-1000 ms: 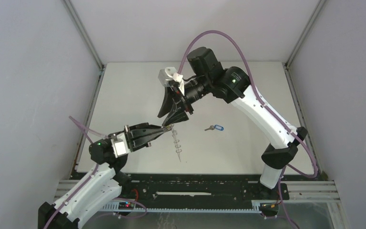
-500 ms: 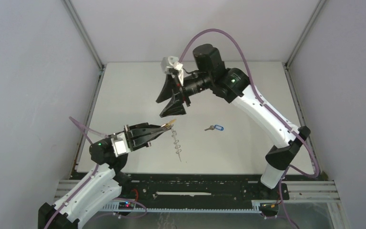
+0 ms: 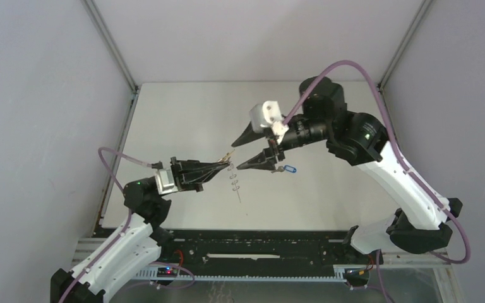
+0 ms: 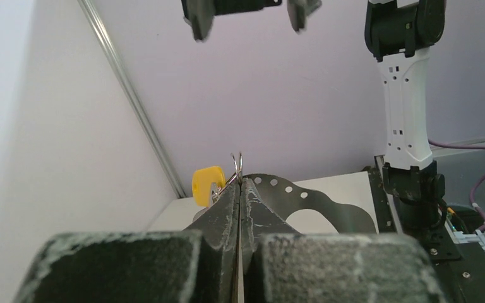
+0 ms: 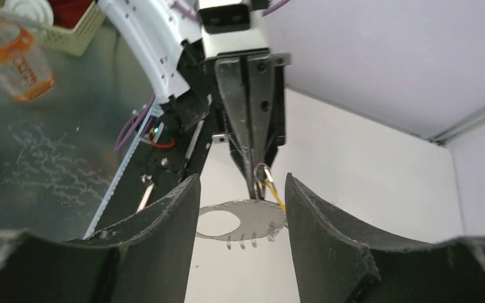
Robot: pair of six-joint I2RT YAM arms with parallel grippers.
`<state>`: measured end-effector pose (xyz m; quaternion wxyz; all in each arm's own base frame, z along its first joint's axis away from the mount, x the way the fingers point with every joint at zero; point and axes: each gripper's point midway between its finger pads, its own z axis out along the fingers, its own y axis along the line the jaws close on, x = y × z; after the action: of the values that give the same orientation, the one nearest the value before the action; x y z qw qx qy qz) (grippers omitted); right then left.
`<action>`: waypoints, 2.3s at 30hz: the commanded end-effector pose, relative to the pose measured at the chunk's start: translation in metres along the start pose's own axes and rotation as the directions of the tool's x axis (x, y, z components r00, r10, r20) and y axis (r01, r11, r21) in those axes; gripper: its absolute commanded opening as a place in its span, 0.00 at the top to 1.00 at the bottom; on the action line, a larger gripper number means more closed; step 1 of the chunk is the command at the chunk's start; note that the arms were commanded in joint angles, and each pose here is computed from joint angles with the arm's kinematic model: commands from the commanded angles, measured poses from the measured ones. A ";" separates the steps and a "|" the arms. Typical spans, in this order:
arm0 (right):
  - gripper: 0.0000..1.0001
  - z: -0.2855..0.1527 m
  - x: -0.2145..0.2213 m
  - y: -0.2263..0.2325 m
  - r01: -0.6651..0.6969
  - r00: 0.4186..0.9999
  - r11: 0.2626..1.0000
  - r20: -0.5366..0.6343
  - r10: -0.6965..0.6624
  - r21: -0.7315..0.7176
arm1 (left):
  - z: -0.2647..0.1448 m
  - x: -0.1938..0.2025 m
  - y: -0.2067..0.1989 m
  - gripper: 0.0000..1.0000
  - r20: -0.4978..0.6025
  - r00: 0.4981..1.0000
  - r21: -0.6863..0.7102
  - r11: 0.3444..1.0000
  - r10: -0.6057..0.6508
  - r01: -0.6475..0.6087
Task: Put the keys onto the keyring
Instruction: Insert the key onto the keyring, then adjust the key on the keyring.
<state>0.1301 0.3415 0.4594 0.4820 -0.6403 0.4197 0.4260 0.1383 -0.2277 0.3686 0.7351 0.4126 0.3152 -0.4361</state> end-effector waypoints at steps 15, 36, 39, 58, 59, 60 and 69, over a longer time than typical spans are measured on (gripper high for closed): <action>0.56 0.034 0.060 -0.002 0.014 0.971 1.000 -0.238 -0.014 -0.004 | 0.008 -0.023 0.003 1.00 0.031 0.999 0.019 0.999 0.043 -0.044; 1.00 0.035 0.074 -0.019 -0.024 0.961 0.995 -0.271 0.050 0.100 | 0.005 -0.001 0.000 1.00 -0.040 0.999 0.046 0.998 0.037 -0.035; 1.00 0.035 0.078 -0.019 -0.025 0.959 0.994 -0.278 0.055 0.109 | 0.005 0.000 -0.002 1.00 -0.047 0.999 0.052 0.998 0.024 -0.021; 1.00 0.031 0.099 0.012 -0.158 0.936 0.987 -0.319 0.152 0.007 | -0.037 0.025 -0.008 0.60 -0.339 0.895 0.211 0.950 0.292 -0.230; 1.00 0.032 0.099 0.013 -0.163 0.936 0.987 -0.317 0.154 0.000 | -0.037 0.028 -0.008 0.60 -0.341 0.885 0.234 0.941 0.316 -0.245; 1.00 0.033 0.099 0.015 -0.166 0.936 0.986 -0.317 0.156 -0.006 | -0.037 0.030 -0.008 0.60 -0.339 0.877 0.258 0.930 0.341 -0.262; 1.00 0.042 0.103 0.028 -0.196 0.928 0.979 -0.334 0.166 -0.058 | -0.025 0.037 0.001 0.55 -0.324 0.873 0.330 0.908 0.365 -0.257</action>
<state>0.1383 0.3614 0.3412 0.3423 -0.6811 0.5406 0.3559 0.1577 -0.2176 0.3095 0.6531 0.6115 0.3552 -0.2707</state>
